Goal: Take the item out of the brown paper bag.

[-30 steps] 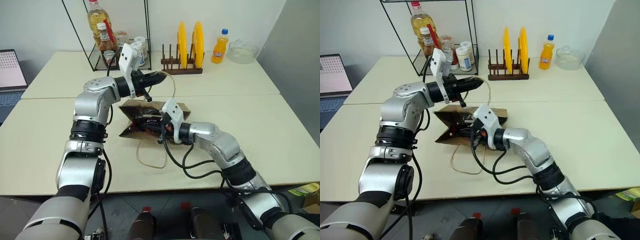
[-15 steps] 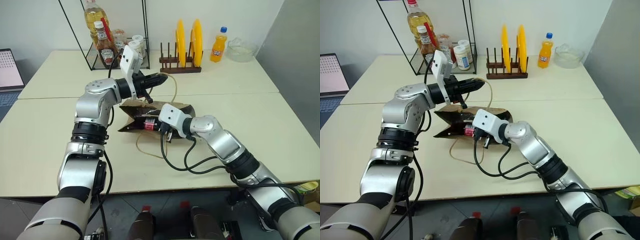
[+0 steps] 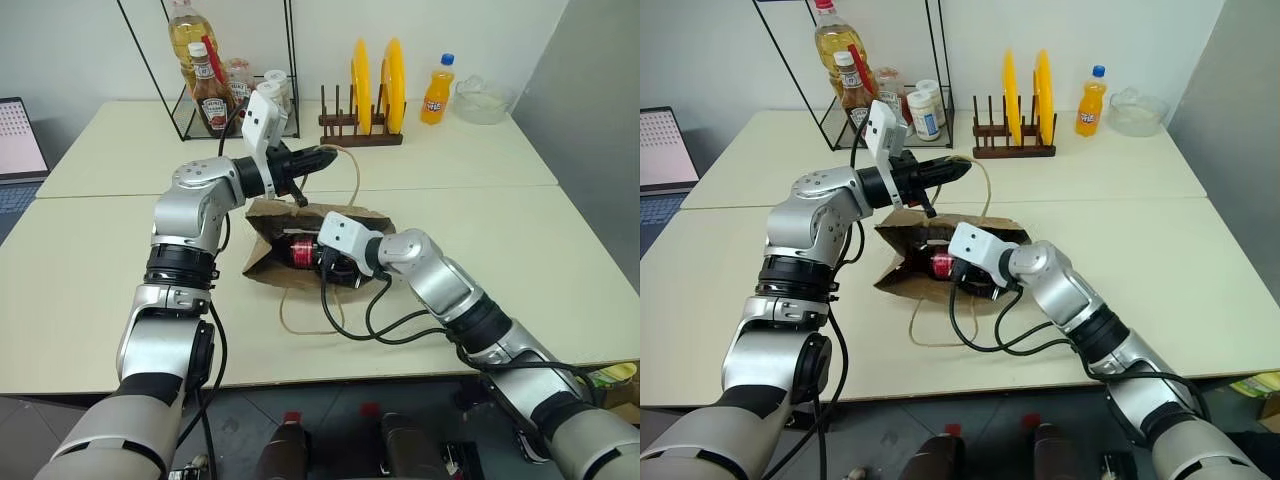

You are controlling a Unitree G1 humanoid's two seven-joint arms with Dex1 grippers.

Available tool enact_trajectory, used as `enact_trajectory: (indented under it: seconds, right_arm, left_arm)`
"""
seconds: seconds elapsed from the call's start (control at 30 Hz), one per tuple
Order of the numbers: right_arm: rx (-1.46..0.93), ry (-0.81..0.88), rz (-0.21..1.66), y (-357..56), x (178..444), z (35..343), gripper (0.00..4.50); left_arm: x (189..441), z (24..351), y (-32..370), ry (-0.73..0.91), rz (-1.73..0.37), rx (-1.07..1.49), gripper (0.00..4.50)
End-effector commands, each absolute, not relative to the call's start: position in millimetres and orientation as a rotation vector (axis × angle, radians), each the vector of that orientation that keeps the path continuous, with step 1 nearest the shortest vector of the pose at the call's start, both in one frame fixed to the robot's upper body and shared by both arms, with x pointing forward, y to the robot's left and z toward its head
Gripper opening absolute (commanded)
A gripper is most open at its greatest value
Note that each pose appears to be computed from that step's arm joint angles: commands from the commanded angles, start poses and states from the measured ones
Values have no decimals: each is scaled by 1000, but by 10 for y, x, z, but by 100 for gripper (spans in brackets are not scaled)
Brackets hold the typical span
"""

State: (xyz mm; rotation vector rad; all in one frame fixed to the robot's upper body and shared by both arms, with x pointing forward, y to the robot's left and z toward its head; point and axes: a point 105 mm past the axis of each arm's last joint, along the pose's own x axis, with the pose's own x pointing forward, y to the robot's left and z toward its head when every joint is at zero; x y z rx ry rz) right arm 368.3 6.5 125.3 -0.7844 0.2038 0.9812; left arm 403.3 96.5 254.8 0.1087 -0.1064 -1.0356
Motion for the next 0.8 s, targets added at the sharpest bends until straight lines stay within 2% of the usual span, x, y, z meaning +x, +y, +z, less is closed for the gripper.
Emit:
enact_trajectory:
  seconds: [0.03, 0.23, 0.27, 0.47, 0.63, 0.7, 0.8]
  right_arm:
    - [-854, 187, 968, 91, 3738, 1230, 449]
    - [-930, 242, 969, -27, 3778, 1037, 449]
    - [-931, 236, 976, -39, 3775, 1047, 432]
    - [-905, 157, 985, -45, 3763, 1262, 432]
    - [-909, 105, 1045, -75, 3601, 1413, 432]
    - [-904, 97, 1037, -95, 3581, 1442, 404]
    - [-915, 133, 1018, -145, 3589, 1316, 314]
  left_arm:
    - [3969, 2686, 949, -168, -1046, 128, 0]
    - [3964, 2693, 961, -170, -1038, 126, 0]
    - [3964, 2692, 966, -170, -1037, 127, 0]
    - [3963, 2684, 972, -168, -1034, 127, 0]
    - [3979, 2675, 965, -167, -1033, 145, 0]
    - [3989, 2671, 965, -164, -1033, 145, 0]
    - [3994, 2674, 918, -166, -1043, 141, 0]
